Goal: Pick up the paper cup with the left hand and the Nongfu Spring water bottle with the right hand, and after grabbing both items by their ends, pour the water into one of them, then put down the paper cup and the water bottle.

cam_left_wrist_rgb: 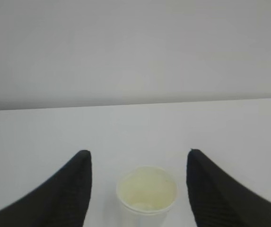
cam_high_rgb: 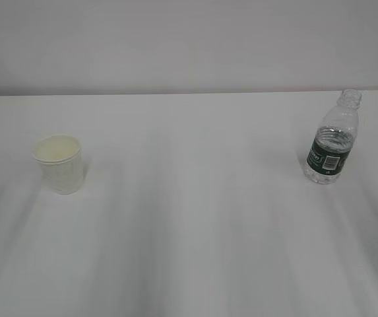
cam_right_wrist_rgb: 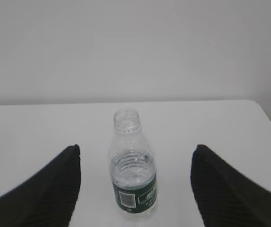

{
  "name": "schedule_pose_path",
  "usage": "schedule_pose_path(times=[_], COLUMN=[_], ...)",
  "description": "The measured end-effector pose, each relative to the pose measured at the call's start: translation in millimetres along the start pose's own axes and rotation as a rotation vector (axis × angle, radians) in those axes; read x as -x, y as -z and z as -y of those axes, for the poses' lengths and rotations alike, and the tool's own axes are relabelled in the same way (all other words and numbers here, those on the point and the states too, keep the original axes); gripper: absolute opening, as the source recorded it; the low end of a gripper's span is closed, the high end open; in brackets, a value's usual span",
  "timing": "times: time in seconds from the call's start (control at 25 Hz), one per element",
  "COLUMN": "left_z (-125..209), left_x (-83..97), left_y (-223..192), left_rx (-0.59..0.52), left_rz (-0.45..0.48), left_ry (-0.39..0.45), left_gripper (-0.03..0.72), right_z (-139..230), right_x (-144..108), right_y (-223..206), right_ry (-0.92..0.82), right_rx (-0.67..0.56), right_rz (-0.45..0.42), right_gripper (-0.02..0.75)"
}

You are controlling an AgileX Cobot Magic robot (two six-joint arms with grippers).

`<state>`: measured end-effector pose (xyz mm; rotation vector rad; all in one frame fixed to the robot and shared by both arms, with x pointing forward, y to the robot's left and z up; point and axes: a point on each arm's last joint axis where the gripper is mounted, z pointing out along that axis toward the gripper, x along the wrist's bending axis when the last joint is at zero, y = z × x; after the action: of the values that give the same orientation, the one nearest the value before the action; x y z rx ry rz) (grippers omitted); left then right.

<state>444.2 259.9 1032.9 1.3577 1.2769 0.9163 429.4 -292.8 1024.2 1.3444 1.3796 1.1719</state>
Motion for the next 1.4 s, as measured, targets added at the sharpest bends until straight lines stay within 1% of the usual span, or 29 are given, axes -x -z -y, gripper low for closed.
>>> schedule_pose_path(times=[0.24, 0.4, 0.56, 0.8, 0.88, 0.96, 1.04, 1.08, 1.16, 1.28, 1.4], left_z=[25.4, 32.8, 36.0, 34.1, 38.4, 49.5, 62.9, 68.7, 77.7, 86.8, 93.6], left_x=[-3.9, -4.9, -5.6, -4.2, -4.6, -5.9, -7.4, -7.4, -5.9, -1.6, 2.2], left_y=[-7.4, -9.5, -9.3, -10.1, -11.0, -11.4, -9.6, -8.9, -6.7, -6.3, -8.8], left_rx=[-0.037, -0.045, -0.028, 0.000, -0.004, -0.010, -0.005, -0.006, -0.002, -0.020, -0.049], left_rz=[-0.017, -0.020, -0.021, -0.005, -0.005, -0.006, -0.003, 0.005, 0.036, 0.092, 0.139], left_ry=[-0.007, -0.014, -0.010, -0.024, -0.009, 0.014, 0.055, 0.064, 0.053, 0.015, -0.015], left_gripper=[0.452, 0.452, 0.452, 0.452, 0.452, 0.452, 0.452, 0.452, 0.452, 0.452, 0.452], right_z=[28.1, 48.7, 63.2, 71.4, 74.6, 76.9, 76.8, 76.7, 75.9, 75.4, 75.4], right_x=[-1.9, -3.5, -4.5, -5.8, -5.9, -6.0, -6.3, -6.4, -6.5, -6.6, -6.6], right_y=[-12.7, -20.6, -25.9, -35.4, -37.9, -39.9, -41.1, -41.6, -41.8, -41.8, -41.8], right_ry=[-0.039, -0.056, -0.076, -0.095, -0.100, -0.102, -0.104, -0.106, -0.107, -0.094, -0.038], right_rx=[-0.044, -0.050, -0.044, 0.010, 0.010, 0.015, 0.035, 0.046, 0.059, 0.065, 0.068], right_rz=[-0.033, -0.059, -0.078, -0.103, -0.106, -0.109, -0.114, -0.117, -0.119, -0.120, -0.118], right_gripper=[0.554, 0.554, 0.554, 0.554, 0.554, 0.554, 0.554, 0.554, 0.554, 0.554, 0.554])
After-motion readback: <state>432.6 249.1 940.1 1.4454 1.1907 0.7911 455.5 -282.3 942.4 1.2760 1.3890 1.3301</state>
